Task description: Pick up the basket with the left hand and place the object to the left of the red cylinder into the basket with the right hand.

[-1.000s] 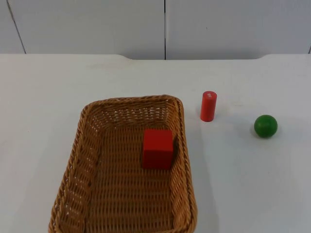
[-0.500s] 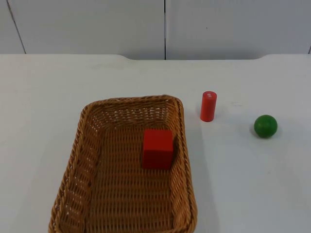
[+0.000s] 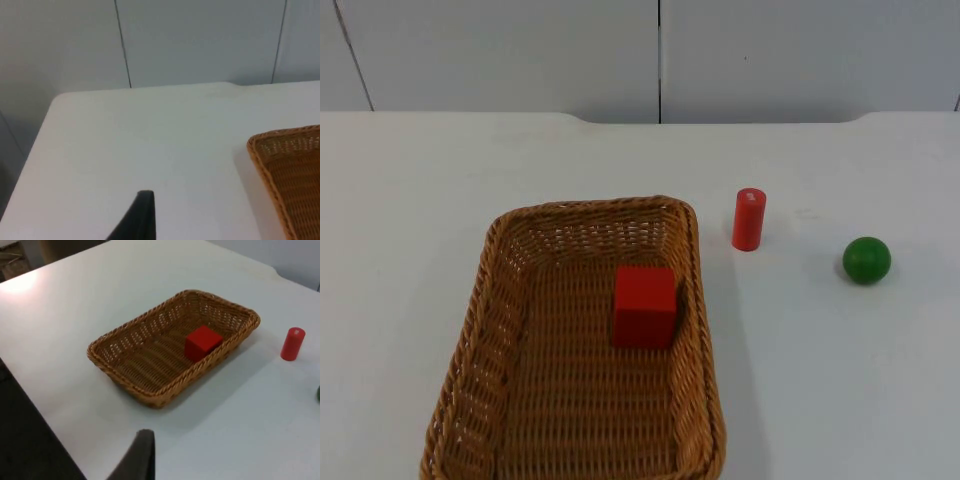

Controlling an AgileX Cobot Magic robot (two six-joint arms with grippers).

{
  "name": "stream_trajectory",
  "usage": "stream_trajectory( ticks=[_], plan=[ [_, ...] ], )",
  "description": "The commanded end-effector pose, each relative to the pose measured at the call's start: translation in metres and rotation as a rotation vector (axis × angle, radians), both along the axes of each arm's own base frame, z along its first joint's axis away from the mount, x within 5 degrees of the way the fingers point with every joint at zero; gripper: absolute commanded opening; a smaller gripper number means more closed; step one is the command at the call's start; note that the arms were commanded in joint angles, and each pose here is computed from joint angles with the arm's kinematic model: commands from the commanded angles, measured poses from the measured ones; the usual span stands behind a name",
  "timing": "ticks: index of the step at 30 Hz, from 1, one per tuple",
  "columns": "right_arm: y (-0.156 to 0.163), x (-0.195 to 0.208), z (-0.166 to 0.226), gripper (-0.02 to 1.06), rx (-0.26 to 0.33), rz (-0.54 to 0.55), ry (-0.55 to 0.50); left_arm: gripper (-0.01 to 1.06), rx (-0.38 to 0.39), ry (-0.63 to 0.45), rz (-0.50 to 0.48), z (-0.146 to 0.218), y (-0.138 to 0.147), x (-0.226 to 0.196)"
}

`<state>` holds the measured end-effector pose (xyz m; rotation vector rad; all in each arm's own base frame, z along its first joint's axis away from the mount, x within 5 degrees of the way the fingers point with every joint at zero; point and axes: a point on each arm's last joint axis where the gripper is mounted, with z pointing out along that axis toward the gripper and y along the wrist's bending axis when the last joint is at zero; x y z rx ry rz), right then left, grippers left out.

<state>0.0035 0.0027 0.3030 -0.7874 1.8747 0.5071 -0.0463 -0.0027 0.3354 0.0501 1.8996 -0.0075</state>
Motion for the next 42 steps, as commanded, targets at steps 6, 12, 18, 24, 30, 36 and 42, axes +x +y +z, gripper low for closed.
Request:
stream_trajectory(
  ticks=[6,12,18,24,30,36,42],
  plan=[
    [-0.008,-0.010,-0.019,0.92,-0.009,0.005,0.028,1.05,0.019,0.090,0.050,-0.015,0.005,0.006],
    [-0.008,-0.009,-0.023,0.92,-0.027,0.005,0.043,1.05,0.017,0.181,0.047,-0.043,0.004,0.024],
    [-0.008,-0.009,-0.023,0.92,-0.027,0.005,0.043,1.05,0.011,0.178,0.040,-0.056,0.004,0.036],
    [-0.008,-0.009,-0.023,0.92,-0.027,0.005,0.043,1.05,0.010,0.164,0.039,-0.061,0.003,0.041],
    [-0.008,-0.009,-0.023,0.92,-0.027,0.005,0.043,1.05,0.010,0.164,0.039,-0.061,0.003,0.041],
    [-0.008,-0.009,-0.023,0.92,-0.027,0.005,0.043,1.05,0.010,0.164,0.039,-0.061,0.003,0.041],
    [-0.008,-0.009,-0.023,0.92,-0.027,0.005,0.043,1.05,0.010,0.164,0.039,-0.061,0.003,0.041]
  ],
)
